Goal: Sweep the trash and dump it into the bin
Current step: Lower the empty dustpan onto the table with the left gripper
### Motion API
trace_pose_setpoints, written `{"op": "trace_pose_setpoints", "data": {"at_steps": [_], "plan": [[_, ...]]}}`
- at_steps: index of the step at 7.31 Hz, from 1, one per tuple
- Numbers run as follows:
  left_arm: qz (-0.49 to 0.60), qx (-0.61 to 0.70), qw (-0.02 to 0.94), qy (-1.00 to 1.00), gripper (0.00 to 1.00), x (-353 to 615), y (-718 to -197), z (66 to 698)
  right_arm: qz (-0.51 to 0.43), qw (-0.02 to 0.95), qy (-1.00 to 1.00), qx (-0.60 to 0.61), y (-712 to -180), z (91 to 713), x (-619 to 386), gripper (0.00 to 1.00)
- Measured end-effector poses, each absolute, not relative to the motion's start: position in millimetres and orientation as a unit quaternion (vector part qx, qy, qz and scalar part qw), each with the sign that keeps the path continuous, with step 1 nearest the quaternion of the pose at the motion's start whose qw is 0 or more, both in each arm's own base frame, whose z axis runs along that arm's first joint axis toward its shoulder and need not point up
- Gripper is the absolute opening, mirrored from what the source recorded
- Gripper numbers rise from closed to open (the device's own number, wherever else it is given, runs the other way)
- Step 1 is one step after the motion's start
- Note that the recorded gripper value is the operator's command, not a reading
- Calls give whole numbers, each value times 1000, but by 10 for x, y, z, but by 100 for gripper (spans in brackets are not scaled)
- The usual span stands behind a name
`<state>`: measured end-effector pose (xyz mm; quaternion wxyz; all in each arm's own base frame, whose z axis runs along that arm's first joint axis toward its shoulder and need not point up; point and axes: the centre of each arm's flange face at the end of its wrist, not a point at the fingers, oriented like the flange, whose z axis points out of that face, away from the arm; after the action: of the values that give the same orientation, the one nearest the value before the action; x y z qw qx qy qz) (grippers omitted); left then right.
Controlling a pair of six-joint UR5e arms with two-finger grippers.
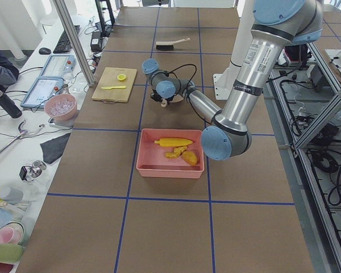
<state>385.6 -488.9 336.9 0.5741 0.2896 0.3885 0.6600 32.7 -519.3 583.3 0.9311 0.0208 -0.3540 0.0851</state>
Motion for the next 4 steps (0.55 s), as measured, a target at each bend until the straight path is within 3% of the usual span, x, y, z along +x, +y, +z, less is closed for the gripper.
{"op": "trace_pose_setpoints", "data": {"at_steps": [1,2,4], "plan": [[650,287,583,393,8,3868,-4898,3393,85,931,-354,21,-5193,5833,326,100],[643,288,588,397,94,3882,-4905,3404,85,931,-354,21,-5193,5831,324,100],[642,297,585,398,99,3909,-4916,3406,84,931,-354,22,-5193,5822,323,100]]}}
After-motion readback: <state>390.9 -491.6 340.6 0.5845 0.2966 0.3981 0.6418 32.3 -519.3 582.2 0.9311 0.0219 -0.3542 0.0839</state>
